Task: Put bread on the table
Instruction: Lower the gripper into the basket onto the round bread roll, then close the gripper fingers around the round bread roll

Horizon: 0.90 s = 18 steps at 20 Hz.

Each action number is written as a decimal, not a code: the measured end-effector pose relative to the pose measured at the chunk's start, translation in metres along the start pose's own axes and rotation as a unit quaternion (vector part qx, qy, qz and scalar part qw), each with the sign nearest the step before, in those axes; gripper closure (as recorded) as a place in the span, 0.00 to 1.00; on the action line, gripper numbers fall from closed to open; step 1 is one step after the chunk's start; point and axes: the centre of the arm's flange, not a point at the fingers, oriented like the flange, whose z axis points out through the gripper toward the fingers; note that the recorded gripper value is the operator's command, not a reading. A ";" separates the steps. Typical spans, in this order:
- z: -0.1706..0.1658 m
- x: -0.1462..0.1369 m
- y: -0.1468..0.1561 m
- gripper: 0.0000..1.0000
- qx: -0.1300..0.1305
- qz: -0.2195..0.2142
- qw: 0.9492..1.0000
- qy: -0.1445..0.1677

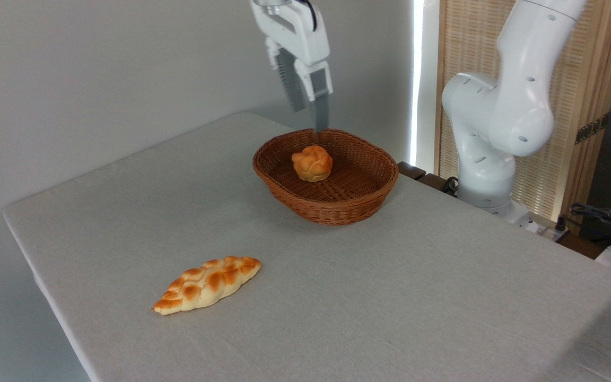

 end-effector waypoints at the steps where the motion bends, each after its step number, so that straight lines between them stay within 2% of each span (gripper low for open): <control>1: 0.013 0.005 0.017 0.00 -0.012 0.023 1.000 -0.013; 4: 0.059 0.018 0.042 0.00 -0.039 0.067 0.996 -0.044; 7: 0.088 0.030 0.053 0.00 -0.039 0.090 0.994 -0.045; 9: 0.098 0.040 0.062 0.00 -0.040 0.103 0.993 -0.030; 11: 0.103 0.049 0.071 0.00 -0.054 0.108 0.993 -0.003; 13: 0.111 0.052 0.075 0.00 -0.061 0.109 0.992 0.007; 18: 0.136 0.061 0.077 0.00 -0.044 0.112 0.992 0.032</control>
